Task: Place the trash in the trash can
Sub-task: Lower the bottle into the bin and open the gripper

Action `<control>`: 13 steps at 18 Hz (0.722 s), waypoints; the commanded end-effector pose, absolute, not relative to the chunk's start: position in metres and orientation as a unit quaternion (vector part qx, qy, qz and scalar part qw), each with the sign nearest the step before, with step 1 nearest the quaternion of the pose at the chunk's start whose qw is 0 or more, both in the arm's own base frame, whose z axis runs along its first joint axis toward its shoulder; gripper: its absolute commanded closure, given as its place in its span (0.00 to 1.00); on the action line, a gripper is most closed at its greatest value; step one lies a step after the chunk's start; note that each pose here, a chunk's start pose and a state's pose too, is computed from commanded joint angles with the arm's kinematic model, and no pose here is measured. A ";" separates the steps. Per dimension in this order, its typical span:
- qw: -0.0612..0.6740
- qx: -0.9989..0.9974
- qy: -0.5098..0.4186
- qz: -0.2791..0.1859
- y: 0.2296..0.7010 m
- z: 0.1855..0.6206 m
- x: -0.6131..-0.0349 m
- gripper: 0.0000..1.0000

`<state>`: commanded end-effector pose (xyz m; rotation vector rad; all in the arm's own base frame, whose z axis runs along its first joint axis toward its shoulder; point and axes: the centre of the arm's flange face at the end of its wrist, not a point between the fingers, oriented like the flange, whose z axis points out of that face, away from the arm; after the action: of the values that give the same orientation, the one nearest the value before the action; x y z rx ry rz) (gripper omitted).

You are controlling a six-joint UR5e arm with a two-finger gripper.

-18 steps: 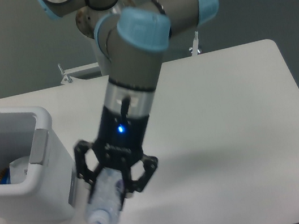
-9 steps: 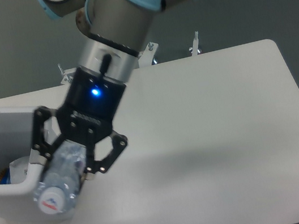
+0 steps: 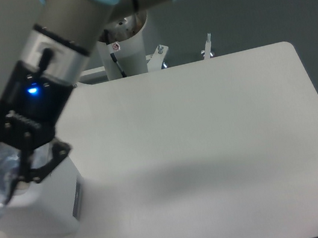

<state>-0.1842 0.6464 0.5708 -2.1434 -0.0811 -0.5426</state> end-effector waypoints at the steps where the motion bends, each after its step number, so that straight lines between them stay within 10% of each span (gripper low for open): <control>1: 0.449 -0.866 -0.031 -0.219 0.645 0.566 -0.181 0.54; 3: 0.448 -0.866 -0.030 -0.219 0.646 0.559 -0.181 0.45; 6: 0.447 -0.868 -0.023 -0.216 0.647 0.554 -0.183 0.00; 13: 0.434 -0.874 -0.031 -0.214 0.619 0.536 -0.181 0.00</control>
<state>-0.1806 0.6188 0.5357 -2.1775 -0.0765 -0.5337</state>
